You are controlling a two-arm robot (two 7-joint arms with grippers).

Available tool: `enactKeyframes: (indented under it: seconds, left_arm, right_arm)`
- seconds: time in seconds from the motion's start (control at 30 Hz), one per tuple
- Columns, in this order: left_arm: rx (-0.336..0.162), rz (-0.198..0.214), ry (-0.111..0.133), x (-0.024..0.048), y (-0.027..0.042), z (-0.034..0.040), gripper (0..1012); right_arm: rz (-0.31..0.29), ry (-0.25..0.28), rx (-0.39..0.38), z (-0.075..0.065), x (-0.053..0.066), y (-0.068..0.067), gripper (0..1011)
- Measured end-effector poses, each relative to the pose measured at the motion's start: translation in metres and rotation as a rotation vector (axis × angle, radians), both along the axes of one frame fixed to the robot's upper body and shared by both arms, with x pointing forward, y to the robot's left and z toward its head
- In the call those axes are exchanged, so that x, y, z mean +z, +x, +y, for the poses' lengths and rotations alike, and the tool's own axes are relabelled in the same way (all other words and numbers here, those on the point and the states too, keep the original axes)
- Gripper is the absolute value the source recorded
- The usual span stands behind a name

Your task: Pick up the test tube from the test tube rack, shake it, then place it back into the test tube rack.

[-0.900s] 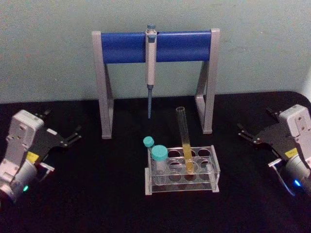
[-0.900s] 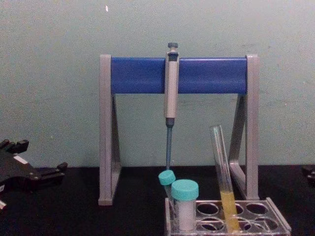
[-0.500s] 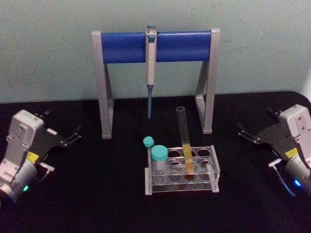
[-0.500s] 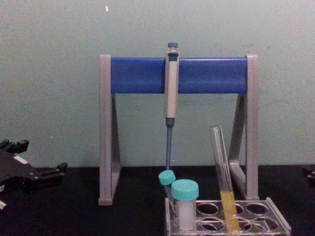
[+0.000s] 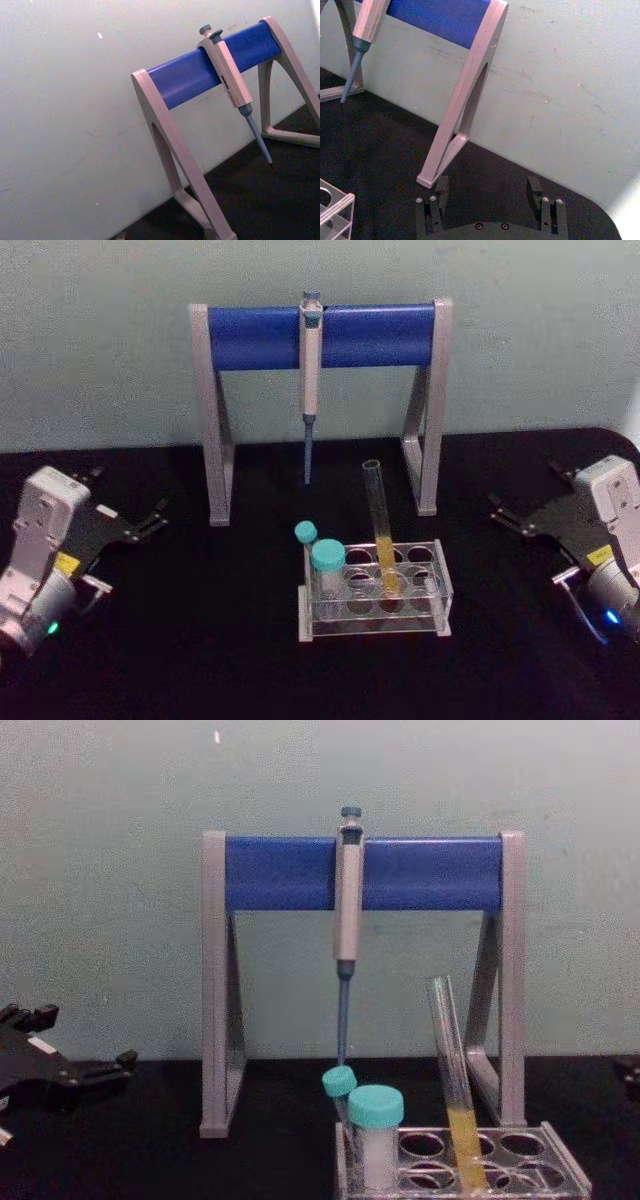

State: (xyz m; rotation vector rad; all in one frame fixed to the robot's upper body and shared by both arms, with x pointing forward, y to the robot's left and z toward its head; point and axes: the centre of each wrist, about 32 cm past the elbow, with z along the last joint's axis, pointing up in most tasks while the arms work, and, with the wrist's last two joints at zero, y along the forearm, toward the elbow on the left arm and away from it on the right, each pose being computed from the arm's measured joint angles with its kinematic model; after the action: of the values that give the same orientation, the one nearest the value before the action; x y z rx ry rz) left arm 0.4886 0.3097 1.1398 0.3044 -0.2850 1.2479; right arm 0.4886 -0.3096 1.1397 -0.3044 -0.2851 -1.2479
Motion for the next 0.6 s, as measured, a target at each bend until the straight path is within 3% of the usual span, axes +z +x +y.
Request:
enactKeyframes:
  seconds: [0.6]
  left_arm:
    - [0.0,0.0,0.0,0.0,0.0,0.0,1001]
  right_arm:
    - [0.0,0.0,0.0,0.0,0.0,0.0,1000]
